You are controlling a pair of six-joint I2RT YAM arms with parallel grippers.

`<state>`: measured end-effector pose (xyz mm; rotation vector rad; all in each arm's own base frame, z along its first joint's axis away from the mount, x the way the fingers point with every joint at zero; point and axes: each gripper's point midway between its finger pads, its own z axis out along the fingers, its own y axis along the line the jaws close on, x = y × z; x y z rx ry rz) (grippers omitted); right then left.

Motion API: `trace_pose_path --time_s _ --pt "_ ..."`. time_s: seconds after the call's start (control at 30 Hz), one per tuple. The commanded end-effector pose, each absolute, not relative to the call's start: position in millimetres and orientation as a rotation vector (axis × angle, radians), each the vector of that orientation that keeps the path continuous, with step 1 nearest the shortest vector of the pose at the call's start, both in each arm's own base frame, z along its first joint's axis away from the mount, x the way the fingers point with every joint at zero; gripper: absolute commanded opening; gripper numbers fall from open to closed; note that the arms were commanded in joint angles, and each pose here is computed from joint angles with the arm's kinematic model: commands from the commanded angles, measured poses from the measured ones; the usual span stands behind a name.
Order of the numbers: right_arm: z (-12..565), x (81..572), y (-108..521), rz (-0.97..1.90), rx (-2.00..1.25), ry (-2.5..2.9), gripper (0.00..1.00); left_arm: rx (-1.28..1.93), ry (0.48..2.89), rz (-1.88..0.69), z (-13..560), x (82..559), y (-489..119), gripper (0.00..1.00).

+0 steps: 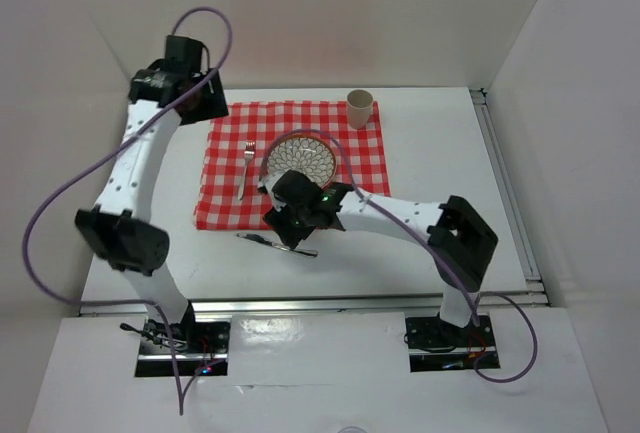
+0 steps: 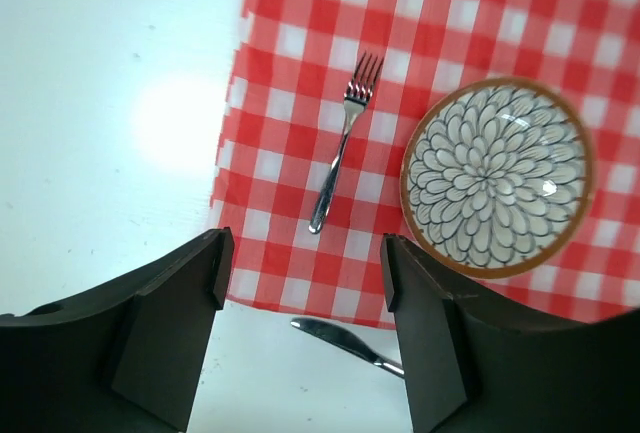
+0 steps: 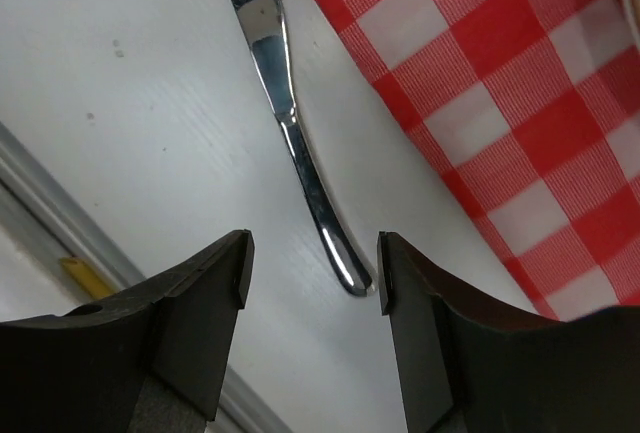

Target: Set the dinner table for one person

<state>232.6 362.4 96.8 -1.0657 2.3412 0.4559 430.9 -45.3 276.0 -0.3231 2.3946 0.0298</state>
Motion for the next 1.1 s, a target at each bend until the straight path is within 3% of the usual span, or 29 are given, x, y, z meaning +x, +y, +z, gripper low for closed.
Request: trace_pose_path --time_s 0.0,0.17,0.53,0.7,0.9,1.07 --pt "106.9 260.3 394.1 0.446 -1.12 2.181 0.64 -0.428 2.357 -0.051 284.6 408.8 -34.7 0.78" --pt "65.0 261.4 410.0 0.426 -1.221 2.207 0.65 -0.476 2.333 -0.055 280.4 377.7 -23.8 0.78" --pt "23.6 244.7 425.2 0.416 -1.307 2.247 0.64 -0.481 2.367 -0.066 266.3 370.8 -23.5 0.78" --pt "6.8 238.6 419.8 0.385 -1.302 2.292 0.49 -0.488 2.352 -0.037 269.6 369.6 -16.1 0.78" --pt "0.7 223.3 404.7 0.372 -1.31 2.341 0.42 -0.491 2.336 -0.02 283.5 364.2 -10.1 0.78" --pt "-1.4 210.8 394.7 0.303 -1.334 2.355 0.42 -0.473 2.3 -0.039 298.0 362.7 -11.3 0.78"
